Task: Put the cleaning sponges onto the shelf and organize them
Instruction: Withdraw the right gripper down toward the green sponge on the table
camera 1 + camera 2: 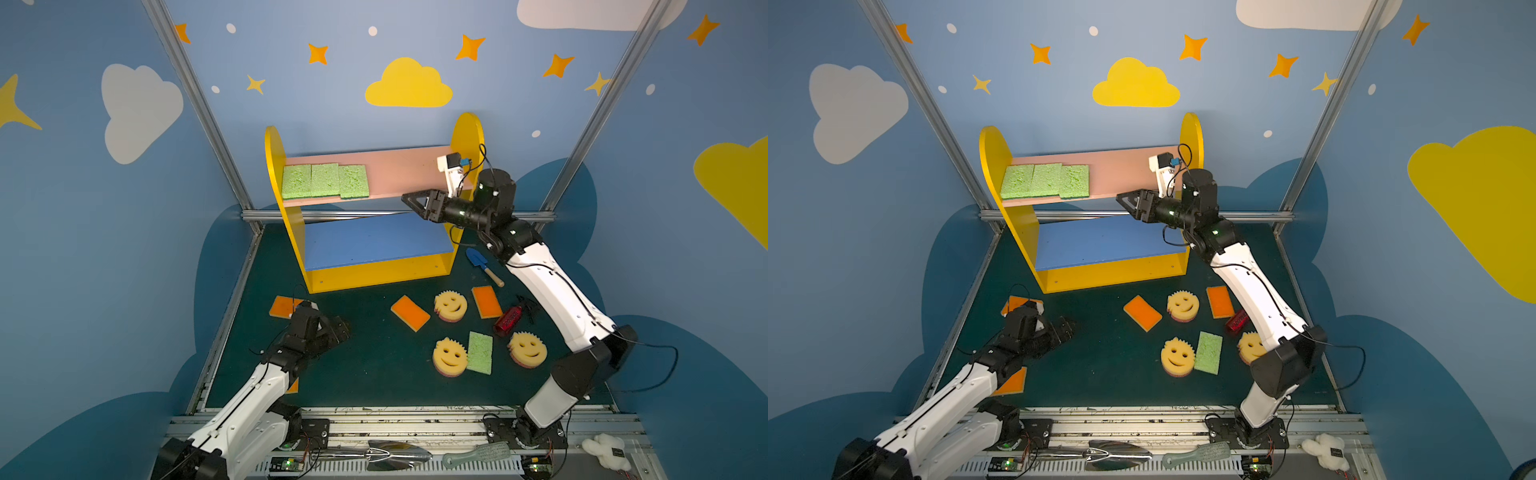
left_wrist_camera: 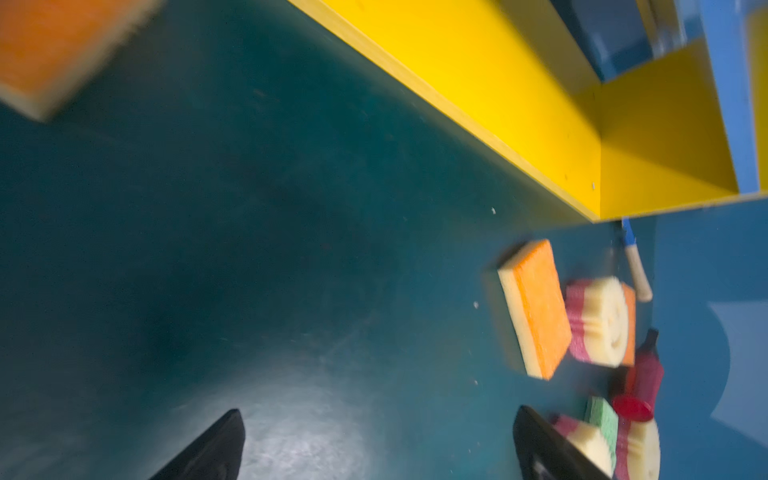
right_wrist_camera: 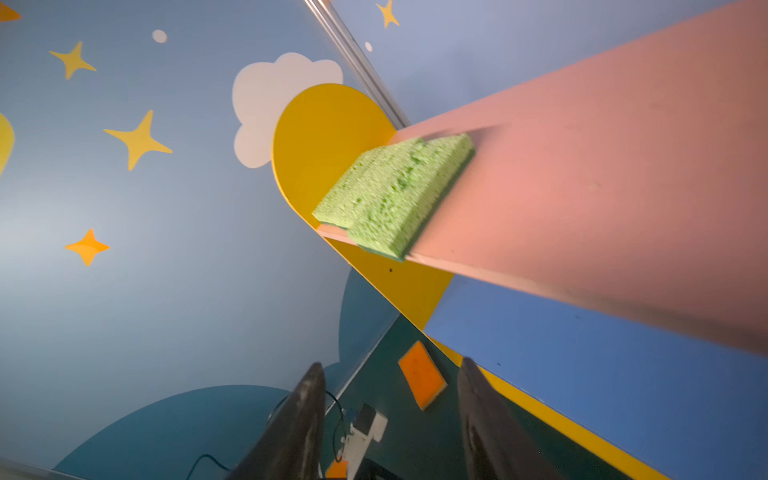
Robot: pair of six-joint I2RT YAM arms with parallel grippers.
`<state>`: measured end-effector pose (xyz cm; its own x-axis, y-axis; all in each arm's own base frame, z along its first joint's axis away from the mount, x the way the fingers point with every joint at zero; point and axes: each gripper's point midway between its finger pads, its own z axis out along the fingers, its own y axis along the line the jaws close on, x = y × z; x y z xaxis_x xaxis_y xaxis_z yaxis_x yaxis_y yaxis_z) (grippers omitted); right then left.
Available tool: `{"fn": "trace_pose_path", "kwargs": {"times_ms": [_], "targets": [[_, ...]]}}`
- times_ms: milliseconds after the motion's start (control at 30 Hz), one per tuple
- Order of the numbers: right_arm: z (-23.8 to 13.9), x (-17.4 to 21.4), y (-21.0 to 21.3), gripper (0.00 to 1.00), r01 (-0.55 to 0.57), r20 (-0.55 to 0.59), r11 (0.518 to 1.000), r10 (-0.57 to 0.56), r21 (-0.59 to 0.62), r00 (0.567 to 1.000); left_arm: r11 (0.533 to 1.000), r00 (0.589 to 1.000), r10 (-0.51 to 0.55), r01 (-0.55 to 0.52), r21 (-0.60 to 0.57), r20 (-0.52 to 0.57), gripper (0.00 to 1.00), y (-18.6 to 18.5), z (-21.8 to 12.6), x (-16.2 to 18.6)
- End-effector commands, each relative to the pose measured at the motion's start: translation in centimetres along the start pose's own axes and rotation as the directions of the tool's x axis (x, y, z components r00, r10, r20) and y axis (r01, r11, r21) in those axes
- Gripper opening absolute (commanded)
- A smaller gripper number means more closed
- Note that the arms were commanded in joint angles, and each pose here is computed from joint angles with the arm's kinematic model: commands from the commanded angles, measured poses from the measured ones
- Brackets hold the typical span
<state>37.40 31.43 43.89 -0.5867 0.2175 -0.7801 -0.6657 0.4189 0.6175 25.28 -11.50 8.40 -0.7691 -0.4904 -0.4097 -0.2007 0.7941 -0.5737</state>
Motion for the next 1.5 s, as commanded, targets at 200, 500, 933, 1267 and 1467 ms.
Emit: {"fn": "trace_pose_path", "kwargs": {"times_ms": [200,500,933,1267,1467], "targets": [[-9.7,9.0,-13.2,0.56,-0.253,0.072,0.911,0.243,0.325,0.967,0.985,0.988,0.152,-0.15,0.083,-0.023,0.99,-6.5,3.4,0.5],[-17.7,19.9,-20.4,0.59,-0.41,0.116,0.726,0.42,0.552,0.9,0.943,0.943,0.291,-0.255,0.213,-0.159,0.99,-13.5,8.4,3.7],[-24.3,31.1,-26.1,0.49,-0.567,0.226,0.453,0.609,0.688,0.76,0.931,0.929,0.32,-0.272,0.242,-0.187,1.0,-14.9,10.4,5.5],[-25.6,33.5,-26.7,0.45,-0.577,0.236,0.366,0.658,0.73,0.716,0.929,0.927,0.331,-0.287,0.233,-0.175,1.0,-14.2,9.9,5.5],[-24.6,34.8,-26.8,0.39,-0.598,0.18,0.347,0.741,0.722,0.647,0.93,0.932,0.32,-0.275,0.243,-0.17,0.99,-14.1,10.2,5.4]]}}
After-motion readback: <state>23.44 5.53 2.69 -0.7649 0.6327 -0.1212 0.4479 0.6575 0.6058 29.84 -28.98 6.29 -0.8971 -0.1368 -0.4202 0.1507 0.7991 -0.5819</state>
